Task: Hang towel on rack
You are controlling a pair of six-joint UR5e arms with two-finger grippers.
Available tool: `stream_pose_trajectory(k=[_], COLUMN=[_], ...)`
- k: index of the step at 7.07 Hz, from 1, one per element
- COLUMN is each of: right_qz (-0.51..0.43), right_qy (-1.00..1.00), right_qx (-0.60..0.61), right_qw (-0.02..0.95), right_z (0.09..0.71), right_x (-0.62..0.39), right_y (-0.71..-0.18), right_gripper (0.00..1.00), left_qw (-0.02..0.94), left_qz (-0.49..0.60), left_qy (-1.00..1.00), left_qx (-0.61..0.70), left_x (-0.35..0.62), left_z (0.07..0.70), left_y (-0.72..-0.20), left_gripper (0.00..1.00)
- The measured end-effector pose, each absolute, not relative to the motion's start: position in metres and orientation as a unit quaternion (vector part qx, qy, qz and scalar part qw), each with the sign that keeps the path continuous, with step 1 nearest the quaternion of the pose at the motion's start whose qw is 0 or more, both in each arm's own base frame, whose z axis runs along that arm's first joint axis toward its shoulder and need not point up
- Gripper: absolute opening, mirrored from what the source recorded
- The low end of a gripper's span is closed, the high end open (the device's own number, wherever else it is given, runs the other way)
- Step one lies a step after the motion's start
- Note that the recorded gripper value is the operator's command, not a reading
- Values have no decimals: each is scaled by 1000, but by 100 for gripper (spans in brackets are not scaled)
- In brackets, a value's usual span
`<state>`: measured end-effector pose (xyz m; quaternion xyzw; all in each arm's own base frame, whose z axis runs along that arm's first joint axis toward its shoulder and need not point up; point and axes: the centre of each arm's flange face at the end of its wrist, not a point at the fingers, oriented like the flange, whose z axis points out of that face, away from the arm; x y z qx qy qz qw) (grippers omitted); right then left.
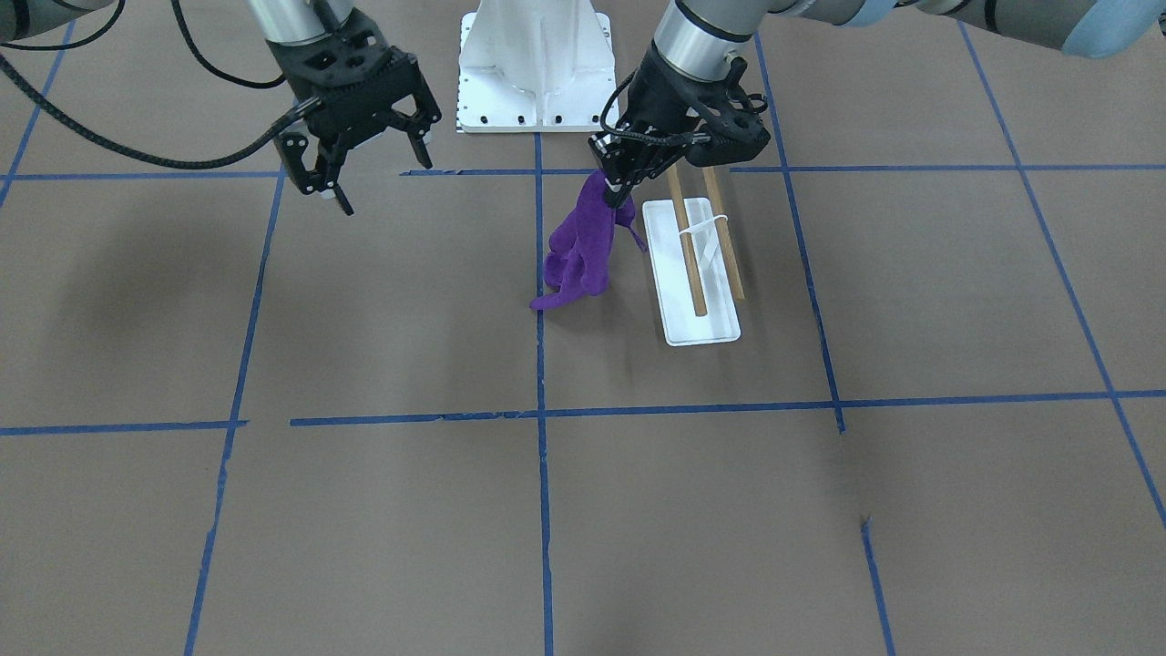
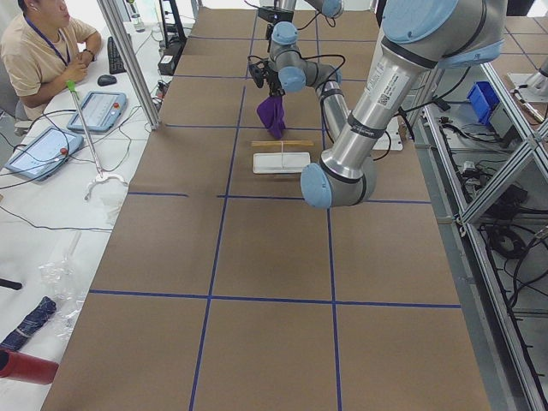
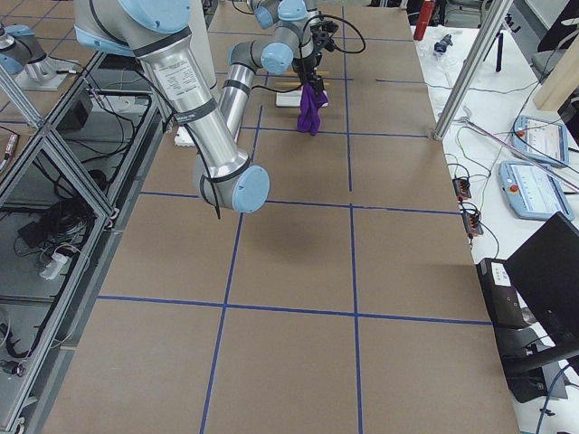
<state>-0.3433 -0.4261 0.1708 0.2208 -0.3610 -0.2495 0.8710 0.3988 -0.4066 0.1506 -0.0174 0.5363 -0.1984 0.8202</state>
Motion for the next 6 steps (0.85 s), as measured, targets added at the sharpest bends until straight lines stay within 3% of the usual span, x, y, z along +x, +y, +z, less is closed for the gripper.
stream_pose_trajectory(k=[6], right_qz=[-372], right_qy=[-250], right_qx=[159], right_qw=[880], right_z=[368], right_x=[-161], right_y=[-494], right_gripper=[100], left_qw=[910], left_qz=[21], left_qy=[400], left_qx=[105], left_x=[320], left_z=[329], left_y=[-426], left_gripper=[0])
